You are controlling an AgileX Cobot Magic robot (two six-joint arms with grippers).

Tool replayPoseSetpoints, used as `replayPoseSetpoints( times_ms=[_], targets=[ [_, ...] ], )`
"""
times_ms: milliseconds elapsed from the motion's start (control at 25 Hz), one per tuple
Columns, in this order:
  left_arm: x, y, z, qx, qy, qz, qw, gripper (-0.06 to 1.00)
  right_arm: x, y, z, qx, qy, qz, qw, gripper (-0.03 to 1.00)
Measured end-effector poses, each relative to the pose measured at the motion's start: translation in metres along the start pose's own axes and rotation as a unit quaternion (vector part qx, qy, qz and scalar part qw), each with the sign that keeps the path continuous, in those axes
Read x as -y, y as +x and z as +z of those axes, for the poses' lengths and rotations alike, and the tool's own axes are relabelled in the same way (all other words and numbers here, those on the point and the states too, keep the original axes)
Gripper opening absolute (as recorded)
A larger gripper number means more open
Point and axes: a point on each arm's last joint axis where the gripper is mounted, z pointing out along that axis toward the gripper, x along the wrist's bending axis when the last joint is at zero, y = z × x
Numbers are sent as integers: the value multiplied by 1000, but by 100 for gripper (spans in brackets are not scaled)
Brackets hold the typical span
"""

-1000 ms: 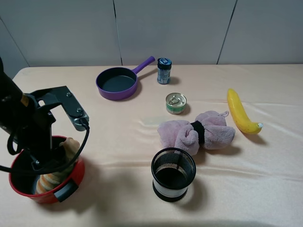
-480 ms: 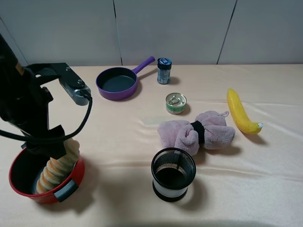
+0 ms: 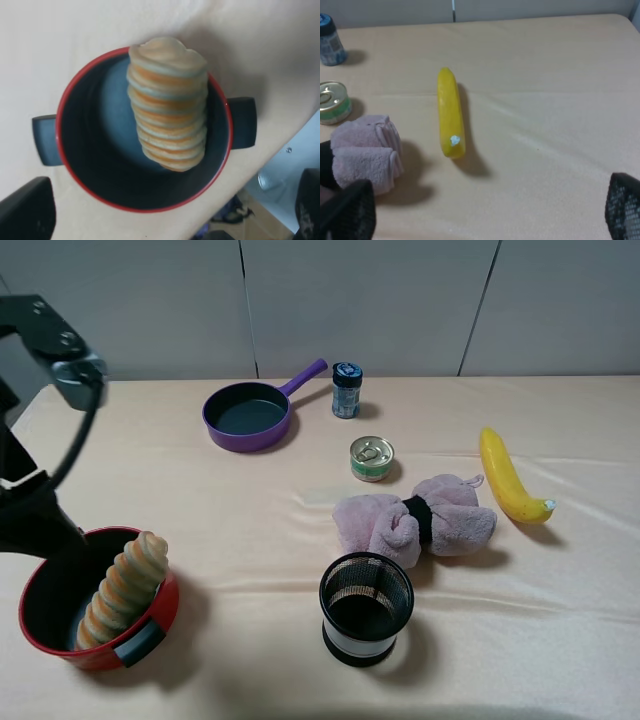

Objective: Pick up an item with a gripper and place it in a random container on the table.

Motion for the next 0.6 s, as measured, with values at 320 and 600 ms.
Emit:
replayPoseSetpoints(
  times_ms=[320,600],
  targets=[
    [45,-16,-47,-31,-106,-13,994,97,0,0,0,0,0,0,1000,69],
    [86,-30,-76,-59,-207,-14,976,98,0,0,0,0,0,0,1000,69]
  ],
)
